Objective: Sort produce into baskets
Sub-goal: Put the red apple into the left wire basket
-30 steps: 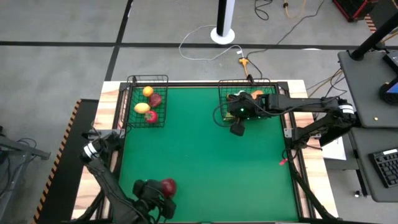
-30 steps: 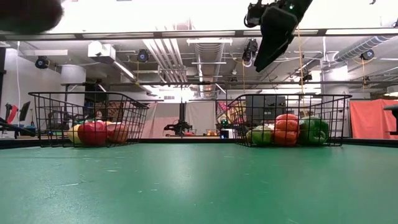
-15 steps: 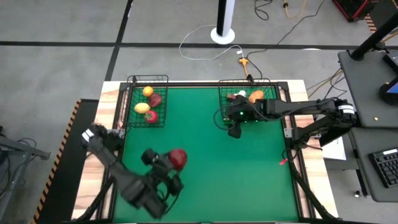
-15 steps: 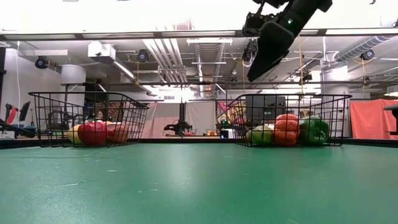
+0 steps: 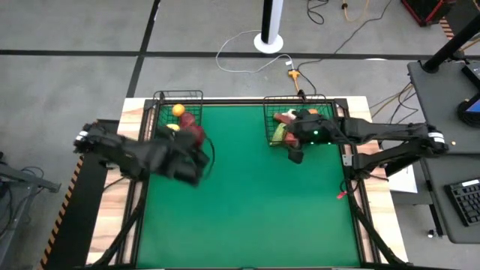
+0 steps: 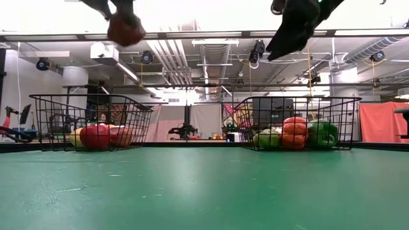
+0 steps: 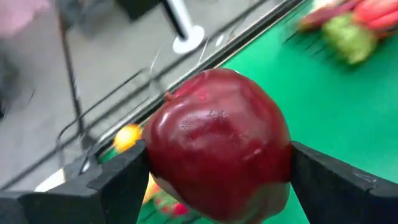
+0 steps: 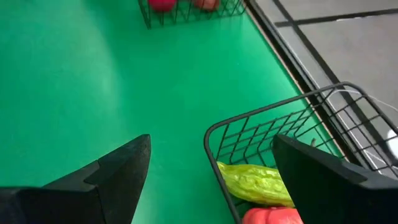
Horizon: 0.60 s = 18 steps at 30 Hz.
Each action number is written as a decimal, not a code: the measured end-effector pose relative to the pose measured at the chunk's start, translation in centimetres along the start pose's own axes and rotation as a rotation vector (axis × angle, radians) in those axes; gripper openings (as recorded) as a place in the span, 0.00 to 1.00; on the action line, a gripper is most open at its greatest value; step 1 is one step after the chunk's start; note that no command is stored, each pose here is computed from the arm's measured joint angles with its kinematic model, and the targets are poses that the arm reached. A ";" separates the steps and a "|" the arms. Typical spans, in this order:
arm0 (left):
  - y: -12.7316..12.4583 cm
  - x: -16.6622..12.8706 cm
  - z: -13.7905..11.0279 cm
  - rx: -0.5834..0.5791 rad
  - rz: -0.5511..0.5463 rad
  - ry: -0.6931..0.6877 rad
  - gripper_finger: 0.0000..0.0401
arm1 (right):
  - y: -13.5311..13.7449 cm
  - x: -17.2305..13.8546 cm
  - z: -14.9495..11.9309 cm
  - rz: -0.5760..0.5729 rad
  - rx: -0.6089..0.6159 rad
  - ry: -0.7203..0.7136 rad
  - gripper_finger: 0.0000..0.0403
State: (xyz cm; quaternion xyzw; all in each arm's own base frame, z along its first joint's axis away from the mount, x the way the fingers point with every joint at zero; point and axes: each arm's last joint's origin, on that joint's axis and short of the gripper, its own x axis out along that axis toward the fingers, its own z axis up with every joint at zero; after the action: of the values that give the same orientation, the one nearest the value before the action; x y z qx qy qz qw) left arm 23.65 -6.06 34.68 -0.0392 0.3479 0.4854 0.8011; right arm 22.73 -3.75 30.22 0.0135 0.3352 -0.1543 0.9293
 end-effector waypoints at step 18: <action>11.0 13.4 0.3 -0.042 0.157 0.510 0.80 | 1.0 -0.4 -0.4 0.101 0.087 0.004 0.81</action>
State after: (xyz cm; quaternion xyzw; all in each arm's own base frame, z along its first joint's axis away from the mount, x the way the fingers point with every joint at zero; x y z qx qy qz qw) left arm 18.80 9.87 29.95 -0.1498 0.5302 0.5275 0.6467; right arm 22.47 -2.60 30.08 0.0711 0.3291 -0.1213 0.9338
